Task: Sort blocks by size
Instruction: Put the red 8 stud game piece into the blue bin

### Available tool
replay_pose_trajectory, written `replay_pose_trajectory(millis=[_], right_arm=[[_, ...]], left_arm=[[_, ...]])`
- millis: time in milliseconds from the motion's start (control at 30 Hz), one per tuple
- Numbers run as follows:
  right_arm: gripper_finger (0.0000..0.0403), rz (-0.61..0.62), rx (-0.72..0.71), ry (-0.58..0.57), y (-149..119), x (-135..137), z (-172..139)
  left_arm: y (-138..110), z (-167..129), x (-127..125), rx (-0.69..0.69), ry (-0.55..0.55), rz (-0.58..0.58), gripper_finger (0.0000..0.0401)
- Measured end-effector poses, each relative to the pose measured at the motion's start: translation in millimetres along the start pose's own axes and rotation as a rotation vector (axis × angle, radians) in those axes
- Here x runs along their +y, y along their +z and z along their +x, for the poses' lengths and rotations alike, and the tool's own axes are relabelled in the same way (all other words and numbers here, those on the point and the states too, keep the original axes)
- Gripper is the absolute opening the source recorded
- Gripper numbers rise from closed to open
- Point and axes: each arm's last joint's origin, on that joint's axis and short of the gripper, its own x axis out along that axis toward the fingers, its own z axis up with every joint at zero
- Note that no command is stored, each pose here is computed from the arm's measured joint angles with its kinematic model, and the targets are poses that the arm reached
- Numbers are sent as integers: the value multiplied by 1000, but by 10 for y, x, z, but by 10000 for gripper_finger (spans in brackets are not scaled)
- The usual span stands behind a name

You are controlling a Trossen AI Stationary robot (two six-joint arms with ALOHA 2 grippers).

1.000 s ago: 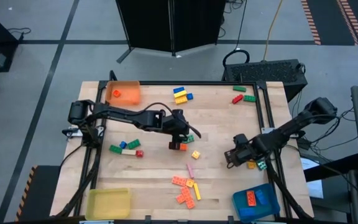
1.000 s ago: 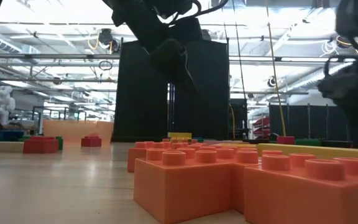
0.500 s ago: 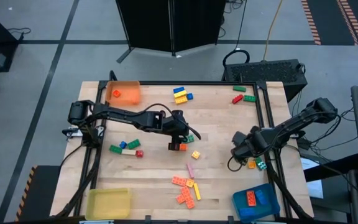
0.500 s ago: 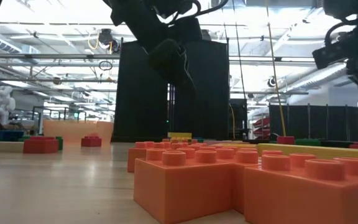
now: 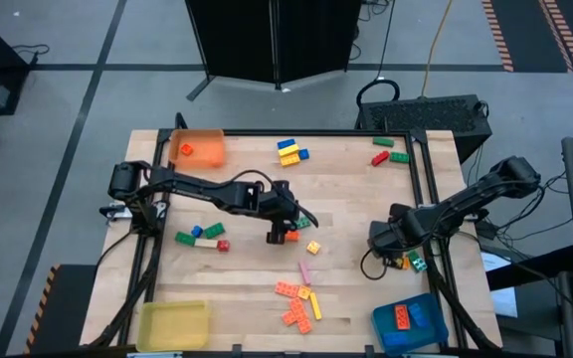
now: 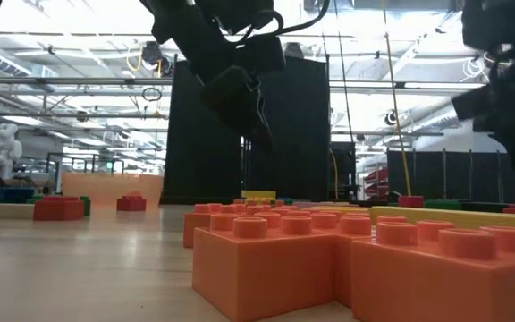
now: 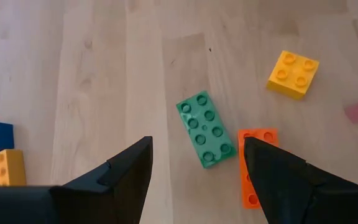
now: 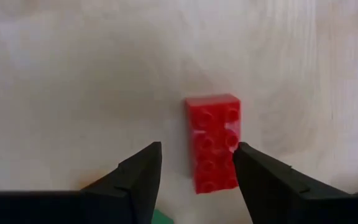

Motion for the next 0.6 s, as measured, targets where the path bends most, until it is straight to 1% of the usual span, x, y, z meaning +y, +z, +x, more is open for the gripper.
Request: replay_pose_trajectory(millis=[100, 300, 367, 467, 600], right_arm=[[210, -1, -4, -41, -32, -37, 82], [250, -36, -12, -38, -60, -46, 178], [258, -39, -2, -47, -81, -59, 207], [259, -32, 11, -57, -112, -76, 252], [240, 4, -11, -39, -111, -68, 299]], left_arm=[[7, -2, -17, -5, -2, 3, 251], [19, -7, -57, -11, -7, 9, 251], [24, -8, -63, -12, 10, 11, 251], [34, -9, -59, -19, 31, 10, 251], [47, -9, -50, -32, 44, -8, 251]])
